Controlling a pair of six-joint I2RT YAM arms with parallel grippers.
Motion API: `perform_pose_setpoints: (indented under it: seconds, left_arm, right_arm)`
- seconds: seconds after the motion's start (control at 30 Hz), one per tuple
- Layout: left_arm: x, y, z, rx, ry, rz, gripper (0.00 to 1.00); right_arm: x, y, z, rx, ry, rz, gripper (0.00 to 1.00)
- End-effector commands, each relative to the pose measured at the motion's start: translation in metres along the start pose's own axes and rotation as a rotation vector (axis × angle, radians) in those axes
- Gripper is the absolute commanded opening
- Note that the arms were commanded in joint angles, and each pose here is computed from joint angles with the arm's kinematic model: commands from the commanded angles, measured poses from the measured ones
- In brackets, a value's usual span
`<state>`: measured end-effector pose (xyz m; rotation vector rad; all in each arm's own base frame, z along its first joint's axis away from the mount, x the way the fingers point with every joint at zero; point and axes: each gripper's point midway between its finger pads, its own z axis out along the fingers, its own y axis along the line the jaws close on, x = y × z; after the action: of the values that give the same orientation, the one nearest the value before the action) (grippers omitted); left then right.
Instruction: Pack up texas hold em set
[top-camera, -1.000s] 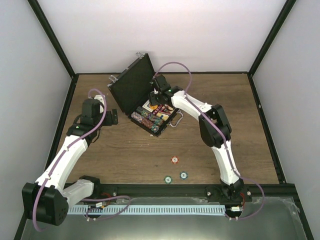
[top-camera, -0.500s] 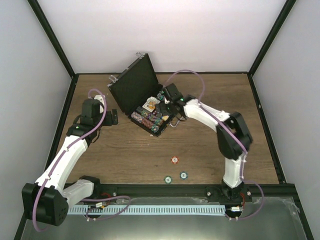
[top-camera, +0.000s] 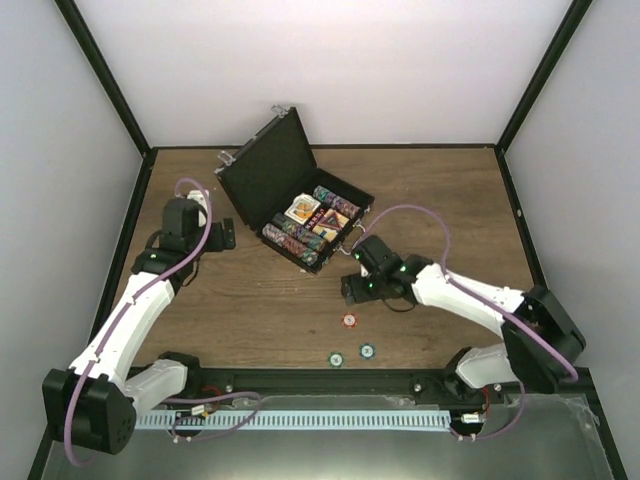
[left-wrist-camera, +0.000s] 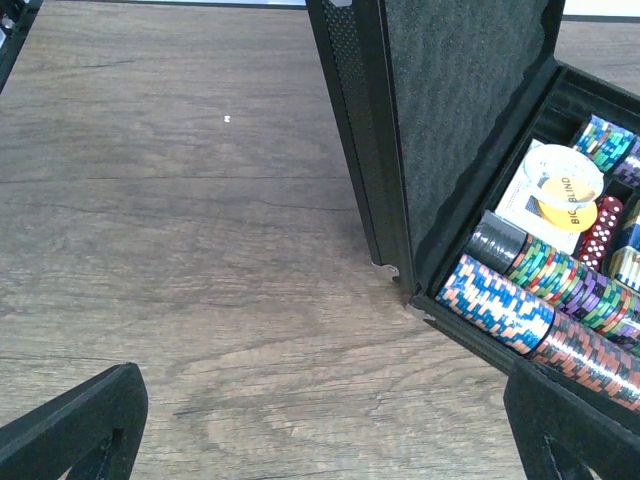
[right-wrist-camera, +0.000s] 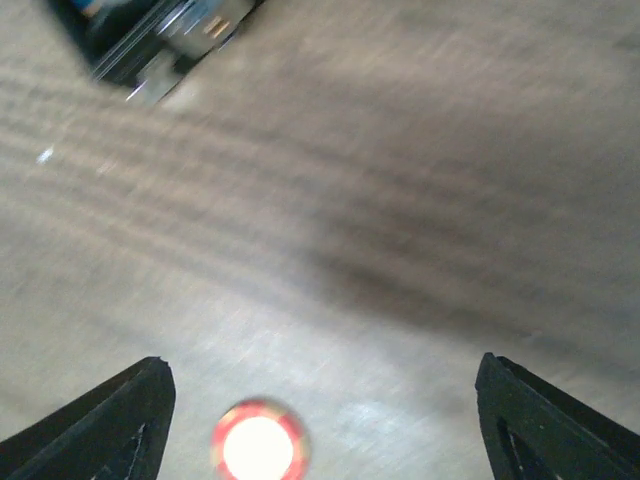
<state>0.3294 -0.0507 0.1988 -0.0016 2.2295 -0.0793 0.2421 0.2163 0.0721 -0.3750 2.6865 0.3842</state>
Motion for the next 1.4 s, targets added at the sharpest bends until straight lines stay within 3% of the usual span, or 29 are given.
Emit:
perform_pose_setpoints:
  seconds: [0.0,0.33,0.87,1.37]
  left_arm:
    - [-0.001,0.002,-0.003,-0.010,-0.010,-0.003,1.00]
    - [0.003,0.006,0.000,-0.032,0.003,-0.001,1.00]
    - [0.004,0.007,0.001,-0.040,0.008,-0.002,1.00]
    - [0.003,0.006,-0.001,-0.031,0.001,-0.004,1.00]
  right_arm:
    - [0.034,0.048,-0.016,-0.143,0.052,-0.010,0.81]
    - [0.115,0.113,-0.008,-0.240,0.205,-0.209,0.69]
    - [0.179,0.109,0.011,-0.056,0.311,-0.402,0.65]
    - [0.200,0.092,0.018,0.130,0.340,-0.497,0.62]
